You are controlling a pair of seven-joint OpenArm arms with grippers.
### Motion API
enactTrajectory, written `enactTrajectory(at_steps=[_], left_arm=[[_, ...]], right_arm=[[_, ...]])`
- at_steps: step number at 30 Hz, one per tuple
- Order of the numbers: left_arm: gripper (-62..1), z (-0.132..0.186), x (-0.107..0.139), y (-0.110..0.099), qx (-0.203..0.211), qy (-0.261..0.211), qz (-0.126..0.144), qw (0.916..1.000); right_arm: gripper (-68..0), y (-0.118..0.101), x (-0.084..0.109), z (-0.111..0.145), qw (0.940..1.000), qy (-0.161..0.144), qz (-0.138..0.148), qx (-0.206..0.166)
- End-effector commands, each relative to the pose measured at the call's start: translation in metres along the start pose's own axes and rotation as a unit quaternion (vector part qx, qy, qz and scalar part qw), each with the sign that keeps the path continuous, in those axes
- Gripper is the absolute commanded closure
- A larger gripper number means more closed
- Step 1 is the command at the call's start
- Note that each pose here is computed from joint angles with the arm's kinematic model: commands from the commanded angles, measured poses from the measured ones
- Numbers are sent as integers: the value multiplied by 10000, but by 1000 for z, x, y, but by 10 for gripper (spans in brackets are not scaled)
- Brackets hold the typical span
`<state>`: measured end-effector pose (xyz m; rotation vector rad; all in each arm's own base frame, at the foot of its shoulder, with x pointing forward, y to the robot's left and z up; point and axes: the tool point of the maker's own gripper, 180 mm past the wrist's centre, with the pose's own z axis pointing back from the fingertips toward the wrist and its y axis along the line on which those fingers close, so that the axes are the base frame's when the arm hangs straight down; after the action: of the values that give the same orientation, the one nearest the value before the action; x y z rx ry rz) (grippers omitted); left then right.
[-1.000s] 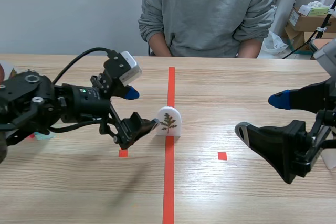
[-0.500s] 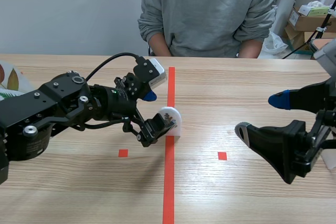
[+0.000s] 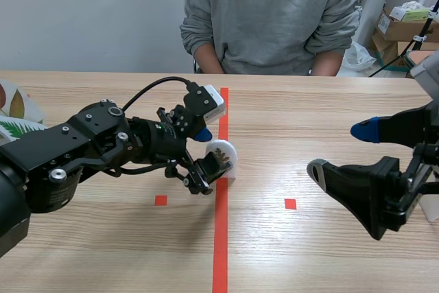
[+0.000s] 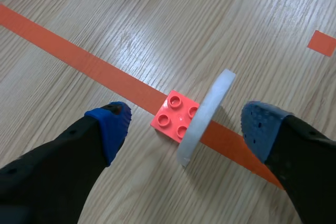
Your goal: Do the leaf sorting experiment
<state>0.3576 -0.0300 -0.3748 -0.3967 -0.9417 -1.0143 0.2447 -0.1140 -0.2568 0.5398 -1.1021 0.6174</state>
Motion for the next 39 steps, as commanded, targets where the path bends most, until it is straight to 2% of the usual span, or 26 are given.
enactTrajectory(at_steps=[1,6,13,19,28,33,39], left_arm=[[-369,0,17,5,33,-221,-57,9997],[-302,0,17,5,33,-222,-60,9997],[-153,0,17,4,29,-224,-57,9997],[-59,0,17,4,11,-227,-52,9997],[-53,0,17,4,12,-230,-19,9997],[-53,2,20,9,65,-281,244,9993],[-53,21,32,30,408,-410,455,9973]], right_arm=[[-634,-3,16,1,9997,-227,124,1],[-634,-3,16,1,9997,-227,124,1],[-634,-3,16,1,9997,-229,126,1],[-634,-3,16,1,9997,-229,126,1],[-634,-3,16,1,9997,-229,126,1],[-634,-3,16,1,9997,-229,126,1],[-634,-3,16,1,9997,-231,126,1]])
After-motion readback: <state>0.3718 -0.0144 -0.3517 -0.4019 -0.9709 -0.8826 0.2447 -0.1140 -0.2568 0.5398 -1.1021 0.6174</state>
